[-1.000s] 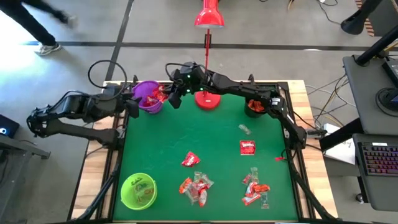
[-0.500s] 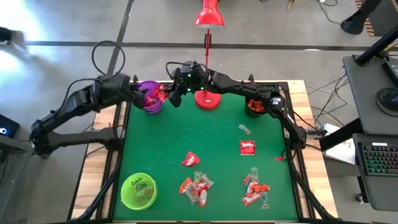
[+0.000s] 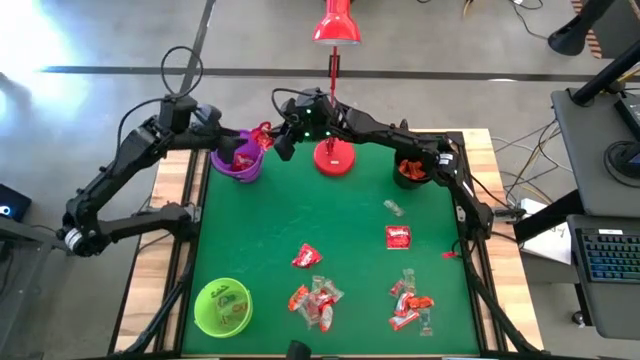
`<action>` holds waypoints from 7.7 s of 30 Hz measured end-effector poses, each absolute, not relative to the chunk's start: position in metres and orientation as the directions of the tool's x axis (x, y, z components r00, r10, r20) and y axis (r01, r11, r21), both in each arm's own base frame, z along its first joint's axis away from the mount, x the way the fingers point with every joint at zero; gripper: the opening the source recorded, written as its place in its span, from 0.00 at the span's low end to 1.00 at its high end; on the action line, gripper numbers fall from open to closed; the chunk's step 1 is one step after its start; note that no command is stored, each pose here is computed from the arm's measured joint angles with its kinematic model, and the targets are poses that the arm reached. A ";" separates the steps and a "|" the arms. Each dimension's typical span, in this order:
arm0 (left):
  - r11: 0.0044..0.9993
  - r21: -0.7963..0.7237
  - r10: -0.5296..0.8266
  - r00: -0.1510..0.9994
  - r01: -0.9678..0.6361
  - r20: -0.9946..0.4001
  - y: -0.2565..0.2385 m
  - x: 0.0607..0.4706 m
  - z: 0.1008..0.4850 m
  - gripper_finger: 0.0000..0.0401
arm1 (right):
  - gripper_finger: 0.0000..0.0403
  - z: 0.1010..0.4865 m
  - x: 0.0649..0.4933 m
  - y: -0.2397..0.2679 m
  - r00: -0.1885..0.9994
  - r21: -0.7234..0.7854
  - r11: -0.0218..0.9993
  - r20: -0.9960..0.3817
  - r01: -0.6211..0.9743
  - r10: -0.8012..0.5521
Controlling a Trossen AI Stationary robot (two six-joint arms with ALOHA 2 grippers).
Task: Sort candy
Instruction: Put the red candy into the violet bucket
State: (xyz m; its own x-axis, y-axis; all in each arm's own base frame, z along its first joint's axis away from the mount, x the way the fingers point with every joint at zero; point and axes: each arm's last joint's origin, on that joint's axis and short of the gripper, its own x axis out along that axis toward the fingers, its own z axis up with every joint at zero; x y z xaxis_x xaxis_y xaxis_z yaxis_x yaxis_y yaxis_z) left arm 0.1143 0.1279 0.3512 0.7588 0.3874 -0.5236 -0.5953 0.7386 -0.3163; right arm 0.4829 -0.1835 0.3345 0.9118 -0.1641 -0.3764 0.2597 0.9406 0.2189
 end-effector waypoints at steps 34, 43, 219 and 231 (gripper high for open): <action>0.833 -0.348 0.238 0.846 -0.431 -0.478 0.170 0.148 0.335 0.02 | 0.05 0.335 0.482 -0.185 0.914 0.252 0.931 -0.373 0.265 -0.159; 0.843 -0.332 0.236 0.845 -0.424 -0.480 0.169 0.148 0.335 0.01 | 0.23 0.336 0.482 -0.186 0.918 0.289 0.922 -0.369 0.259 -0.142; 0.778 -0.064 0.311 0.470 -0.626 -0.826 0.154 0.110 0.310 0.34 | 0.03 0.219 0.504 -0.040 0.500 -0.033 0.981 -0.863 -0.193 0.069; 0.728 -0.464 0.024 0.694 -0.505 -0.719 0.161 0.127 0.301 0.46 | 0.03 0.287 0.510 -0.116 0.726 -0.172 0.979 -0.658 0.111 -0.198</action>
State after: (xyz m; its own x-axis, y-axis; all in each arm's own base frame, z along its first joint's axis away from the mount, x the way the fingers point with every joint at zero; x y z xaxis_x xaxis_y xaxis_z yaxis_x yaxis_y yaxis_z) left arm 0.1271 0.1610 0.3014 0.6942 0.0239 -0.7194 -0.5054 0.7278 -0.4635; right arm 0.5099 -0.1158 0.2866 0.7261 -0.1984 -0.6583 0.1114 0.9788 -0.1720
